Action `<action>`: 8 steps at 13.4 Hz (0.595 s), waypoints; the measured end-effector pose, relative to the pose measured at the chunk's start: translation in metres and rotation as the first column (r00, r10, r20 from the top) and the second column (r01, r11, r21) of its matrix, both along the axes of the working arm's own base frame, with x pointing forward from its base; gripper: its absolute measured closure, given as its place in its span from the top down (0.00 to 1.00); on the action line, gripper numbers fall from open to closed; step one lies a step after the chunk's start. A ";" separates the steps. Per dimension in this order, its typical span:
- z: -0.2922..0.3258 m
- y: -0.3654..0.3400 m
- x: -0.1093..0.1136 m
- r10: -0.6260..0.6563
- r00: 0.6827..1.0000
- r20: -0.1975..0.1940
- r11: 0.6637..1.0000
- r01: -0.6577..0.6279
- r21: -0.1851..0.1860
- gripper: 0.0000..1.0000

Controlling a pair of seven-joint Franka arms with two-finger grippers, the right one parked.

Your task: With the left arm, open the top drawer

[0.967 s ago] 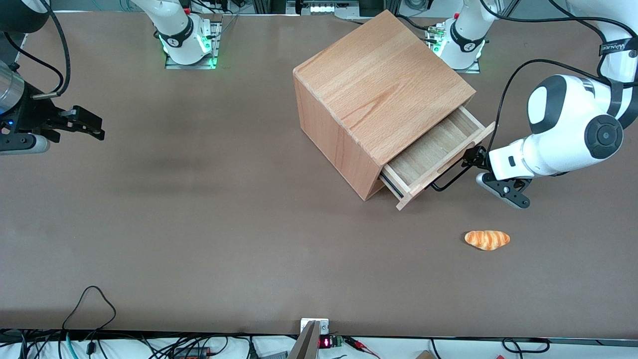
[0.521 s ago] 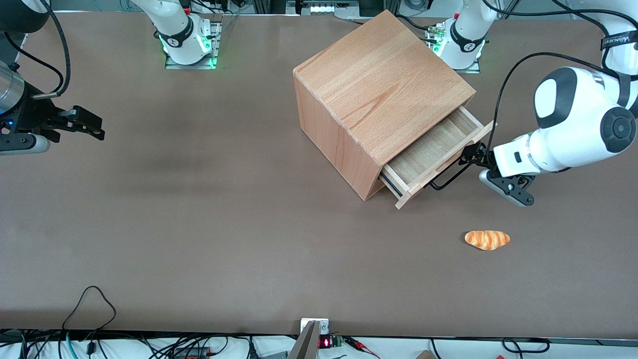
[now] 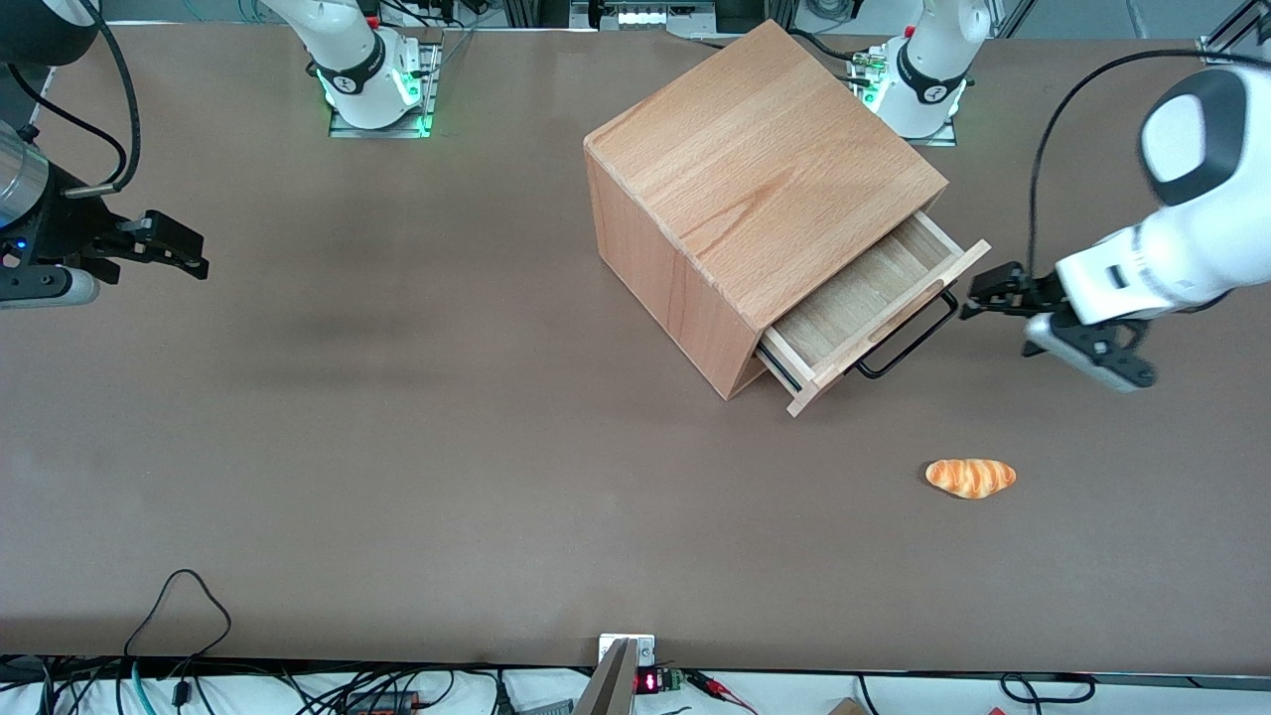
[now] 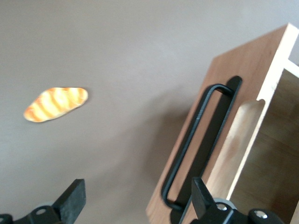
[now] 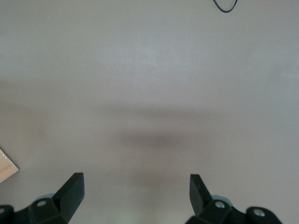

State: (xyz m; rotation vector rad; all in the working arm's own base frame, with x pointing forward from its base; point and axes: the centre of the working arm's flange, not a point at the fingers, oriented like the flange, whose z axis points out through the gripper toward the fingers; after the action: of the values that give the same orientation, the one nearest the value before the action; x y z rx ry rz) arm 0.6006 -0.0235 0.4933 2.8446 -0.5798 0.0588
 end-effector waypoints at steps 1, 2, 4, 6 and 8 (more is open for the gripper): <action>0.009 0.012 0.001 0.019 1.000 0.018 1.000 -0.019 0.005 1.00; 0.020 0.023 0.002 0.034 0.999 0.040 0.999 -0.035 0.016 1.00; 0.044 0.049 -0.002 0.058 0.995 0.082 0.996 -0.064 0.067 1.00; 0.067 0.083 -0.013 0.099 0.989 0.111 0.988 -0.111 0.111 1.00; 0.083 0.119 -0.025 0.163 0.978 0.131 0.976 -0.179 0.121 1.00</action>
State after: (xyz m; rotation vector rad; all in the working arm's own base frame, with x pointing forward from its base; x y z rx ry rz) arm 0.5753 0.0959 0.5763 3.0305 -0.3725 0.2323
